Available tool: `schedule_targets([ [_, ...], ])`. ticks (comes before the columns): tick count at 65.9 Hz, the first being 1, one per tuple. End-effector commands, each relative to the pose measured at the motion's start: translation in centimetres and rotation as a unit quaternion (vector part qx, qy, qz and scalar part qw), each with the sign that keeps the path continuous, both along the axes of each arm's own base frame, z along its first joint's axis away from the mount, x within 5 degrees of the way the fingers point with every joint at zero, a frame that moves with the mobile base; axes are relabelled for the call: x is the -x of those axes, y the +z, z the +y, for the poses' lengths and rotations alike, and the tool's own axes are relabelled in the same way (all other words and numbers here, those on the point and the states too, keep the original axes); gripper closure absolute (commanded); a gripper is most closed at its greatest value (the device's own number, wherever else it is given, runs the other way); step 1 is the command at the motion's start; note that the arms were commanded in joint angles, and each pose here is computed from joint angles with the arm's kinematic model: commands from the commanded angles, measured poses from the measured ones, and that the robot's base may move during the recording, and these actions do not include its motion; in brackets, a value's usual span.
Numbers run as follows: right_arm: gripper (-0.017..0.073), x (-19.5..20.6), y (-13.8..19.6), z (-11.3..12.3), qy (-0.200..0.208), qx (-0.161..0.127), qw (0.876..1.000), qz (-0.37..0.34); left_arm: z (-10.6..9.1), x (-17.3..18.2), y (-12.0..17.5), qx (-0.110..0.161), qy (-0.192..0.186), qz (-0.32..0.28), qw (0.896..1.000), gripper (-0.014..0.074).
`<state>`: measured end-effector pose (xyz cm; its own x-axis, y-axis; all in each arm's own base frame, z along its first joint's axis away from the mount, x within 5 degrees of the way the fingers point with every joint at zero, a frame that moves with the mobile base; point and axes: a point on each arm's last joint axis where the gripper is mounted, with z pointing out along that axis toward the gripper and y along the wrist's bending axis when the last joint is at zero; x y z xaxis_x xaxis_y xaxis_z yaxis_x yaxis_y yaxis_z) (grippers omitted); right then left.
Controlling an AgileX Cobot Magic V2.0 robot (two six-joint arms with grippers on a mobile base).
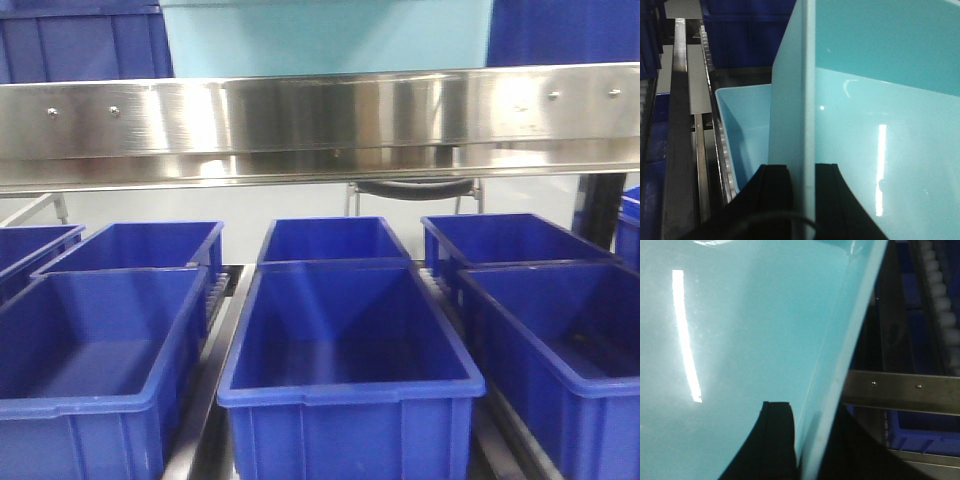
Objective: Move two blue bins to right shelf middle
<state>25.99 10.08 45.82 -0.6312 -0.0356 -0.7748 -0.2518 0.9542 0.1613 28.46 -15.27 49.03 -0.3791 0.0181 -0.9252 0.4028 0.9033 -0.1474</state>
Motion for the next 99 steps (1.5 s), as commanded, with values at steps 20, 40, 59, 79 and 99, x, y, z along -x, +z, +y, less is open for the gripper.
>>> schedule_targets([
  [20,0.0713,0.08,0.51,-0.25,0.004,0.011,1.0,-0.019,-0.06,0.69,1.75,0.057,-0.008,-0.037,0.998,0.0704],
  [40,0.0713,0.08,0.51,-0.25,0.004,0.011,1.0,-0.019,-0.06,0.69,1.75,0.057,-0.008,-0.037,0.998,0.0704],
  [59,0.0713,0.08,0.51,-0.25,0.004,0.011,1.0,-0.019,-0.06,0.69,1.75,0.057,-0.008,-0.037,0.998,0.0704],
  [79,0.0713,0.08,0.51,-0.25,0.004,0.011,1.0,-0.019,-0.06,0.69,1.75,0.057,-0.008,-0.037,0.998,0.0704],
  [99,0.0713,-0.05,0.7,-0.2,0.004,0.006,0.999,-0.031,-0.07,0.66,1.86,0.06,-0.008,-0.042,0.997,0.0704],
])
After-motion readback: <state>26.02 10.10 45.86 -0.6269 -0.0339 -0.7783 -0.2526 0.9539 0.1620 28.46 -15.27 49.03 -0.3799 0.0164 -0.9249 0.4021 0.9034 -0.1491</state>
